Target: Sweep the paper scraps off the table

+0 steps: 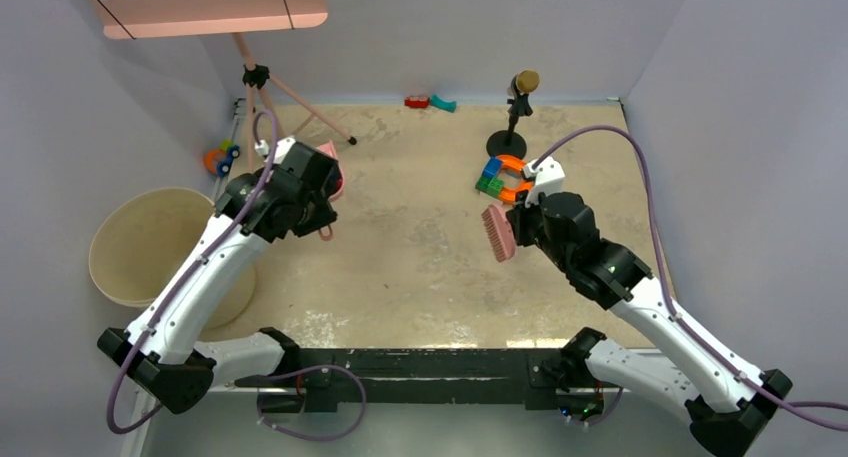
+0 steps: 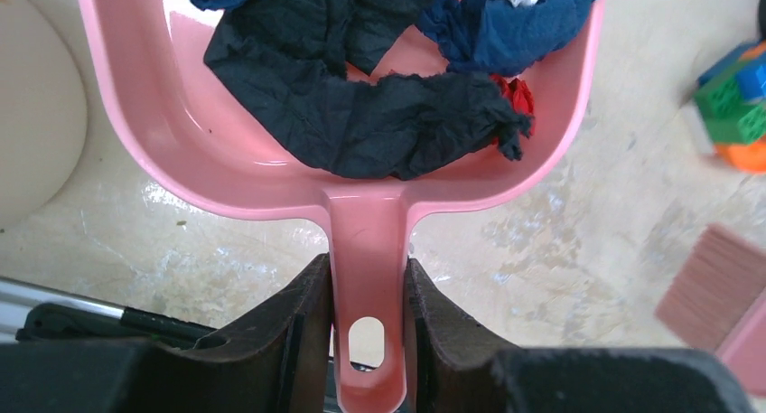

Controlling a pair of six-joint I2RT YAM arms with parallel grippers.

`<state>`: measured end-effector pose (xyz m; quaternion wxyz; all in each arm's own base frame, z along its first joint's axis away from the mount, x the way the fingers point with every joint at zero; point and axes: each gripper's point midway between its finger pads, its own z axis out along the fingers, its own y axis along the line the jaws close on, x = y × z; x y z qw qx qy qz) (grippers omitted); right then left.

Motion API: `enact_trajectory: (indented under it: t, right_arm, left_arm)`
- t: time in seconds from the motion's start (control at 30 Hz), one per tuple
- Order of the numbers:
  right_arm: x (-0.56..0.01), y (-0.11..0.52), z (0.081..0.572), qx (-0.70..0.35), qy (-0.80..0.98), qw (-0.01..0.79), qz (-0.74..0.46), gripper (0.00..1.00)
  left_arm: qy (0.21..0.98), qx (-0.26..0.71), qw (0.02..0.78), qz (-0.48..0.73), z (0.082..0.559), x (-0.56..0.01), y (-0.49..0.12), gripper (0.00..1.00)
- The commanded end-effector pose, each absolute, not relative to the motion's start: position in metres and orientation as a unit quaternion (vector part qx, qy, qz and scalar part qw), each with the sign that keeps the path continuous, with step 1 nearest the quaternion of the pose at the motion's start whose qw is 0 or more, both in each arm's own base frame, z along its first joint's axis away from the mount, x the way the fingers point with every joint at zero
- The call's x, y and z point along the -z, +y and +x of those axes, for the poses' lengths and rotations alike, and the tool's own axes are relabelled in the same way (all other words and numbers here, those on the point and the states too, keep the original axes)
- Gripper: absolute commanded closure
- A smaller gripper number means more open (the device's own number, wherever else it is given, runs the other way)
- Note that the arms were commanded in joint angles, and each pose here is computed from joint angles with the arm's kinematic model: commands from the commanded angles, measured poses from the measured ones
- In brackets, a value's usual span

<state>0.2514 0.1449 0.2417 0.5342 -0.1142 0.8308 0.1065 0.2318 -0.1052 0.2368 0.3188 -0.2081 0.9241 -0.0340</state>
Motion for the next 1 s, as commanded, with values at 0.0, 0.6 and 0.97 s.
enact_trajectory:
  t: [0.0,0.6,0.97]
  right_arm:
    - [-0.259,0.148,0.251,-0.132,0.815,0.556,-0.102,1.0]
    - [-0.248,0.146,0.243,-0.133,0.82,0.544,-0.117,1.0]
    - [-0.242,0.145,0.239,-0.129,0.827,0.533,-0.124,1.0]
  left_arm:
    - [0.893,0.037,0.335,-0.298,0.232,-0.272,-0.079,1.0]
    - [0.797,0.054,0.363,-0.48,0.216,-0.344,0.012,1.0]
    - [0.731,0.118,0.345,-0.577,0.204,-0.349,0.029,1.0]
